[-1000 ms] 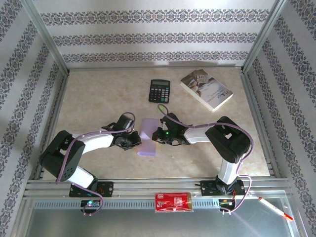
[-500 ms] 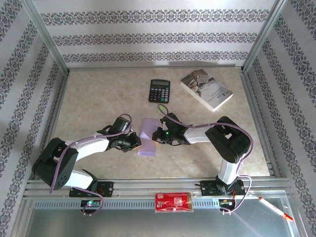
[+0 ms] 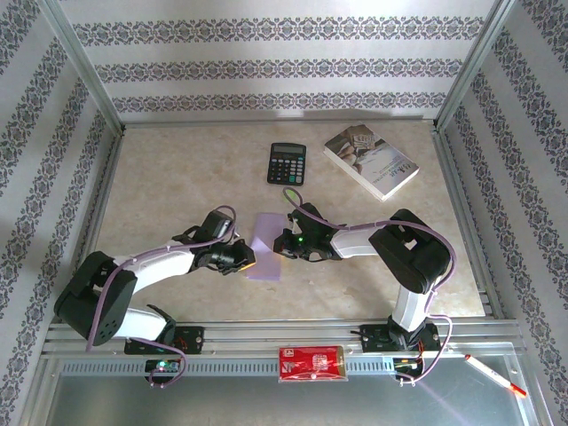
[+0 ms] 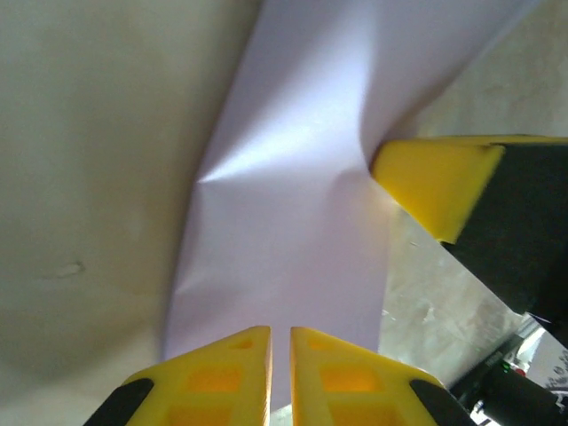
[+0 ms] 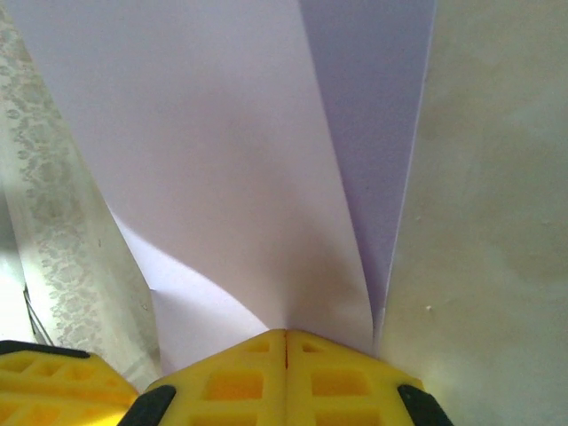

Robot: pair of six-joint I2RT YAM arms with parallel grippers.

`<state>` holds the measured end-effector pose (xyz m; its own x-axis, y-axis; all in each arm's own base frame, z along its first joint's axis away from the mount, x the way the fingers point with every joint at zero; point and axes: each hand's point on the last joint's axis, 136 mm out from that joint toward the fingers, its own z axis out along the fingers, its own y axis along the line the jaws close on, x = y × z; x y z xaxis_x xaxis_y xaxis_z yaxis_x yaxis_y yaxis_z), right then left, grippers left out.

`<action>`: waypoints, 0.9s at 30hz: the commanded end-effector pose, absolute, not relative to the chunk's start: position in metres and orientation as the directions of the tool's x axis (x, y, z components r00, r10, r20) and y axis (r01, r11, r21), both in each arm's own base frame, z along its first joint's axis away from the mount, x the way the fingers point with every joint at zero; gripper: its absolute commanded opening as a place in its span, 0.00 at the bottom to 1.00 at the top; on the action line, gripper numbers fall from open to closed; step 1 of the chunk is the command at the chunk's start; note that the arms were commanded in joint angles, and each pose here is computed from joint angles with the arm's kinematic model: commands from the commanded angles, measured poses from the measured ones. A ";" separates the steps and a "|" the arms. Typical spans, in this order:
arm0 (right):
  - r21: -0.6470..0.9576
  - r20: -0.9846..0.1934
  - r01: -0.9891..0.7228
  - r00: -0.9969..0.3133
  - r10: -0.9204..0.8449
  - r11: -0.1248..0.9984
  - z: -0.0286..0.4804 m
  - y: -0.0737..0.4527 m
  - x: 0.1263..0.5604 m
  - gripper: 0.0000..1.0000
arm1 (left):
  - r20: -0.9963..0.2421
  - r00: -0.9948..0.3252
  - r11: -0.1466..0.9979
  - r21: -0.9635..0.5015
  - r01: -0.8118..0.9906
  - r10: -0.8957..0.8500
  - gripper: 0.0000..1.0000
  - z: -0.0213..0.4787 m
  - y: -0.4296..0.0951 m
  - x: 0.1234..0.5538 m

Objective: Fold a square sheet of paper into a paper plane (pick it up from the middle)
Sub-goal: First fold in half a square sheet of paper at the center of the table.

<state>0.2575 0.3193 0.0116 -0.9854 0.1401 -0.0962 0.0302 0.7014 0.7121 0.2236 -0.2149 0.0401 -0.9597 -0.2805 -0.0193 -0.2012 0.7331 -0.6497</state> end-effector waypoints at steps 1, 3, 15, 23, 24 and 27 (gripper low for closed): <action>0.448 0.043 0.164 -0.986 0.161 0.879 -0.060 0.257 0.211 0.00 | 0.037 -0.961 0.734 -0.637 -0.233 -0.274 0.13 0.030 -0.215 0.208; 0.446 0.043 0.165 -0.986 0.163 0.879 -0.060 0.256 0.211 0.00 | 0.045 -0.957 0.765 -0.591 -0.256 -0.286 0.12 0.019 -0.205 0.203; 0.445 0.039 0.159 -0.987 0.159 0.881 -0.059 0.255 0.210 0.00 | 0.028 -0.954 0.712 -0.659 -0.242 -0.299 0.16 0.025 -0.209 0.204; 0.447 0.038 0.160 -0.986 0.160 0.880 -0.060 0.256 0.210 0.00 | 0.054 -0.946 0.764 -0.575 -0.292 -0.320 0.14 0.008 -0.192 0.191; 0.445 0.039 0.162 -0.986 0.161 0.881 -0.060 0.255 0.210 0.00 | 0.063 -0.945 0.770 -0.565 -0.298 -0.320 0.14 0.004 -0.190 0.189; 0.443 0.040 0.162 -0.986 0.161 0.882 -0.060 0.254 0.209 0.00 | 0.073 -0.946 0.794 -0.525 -0.307 -0.317 0.13 -0.003 -0.185 0.186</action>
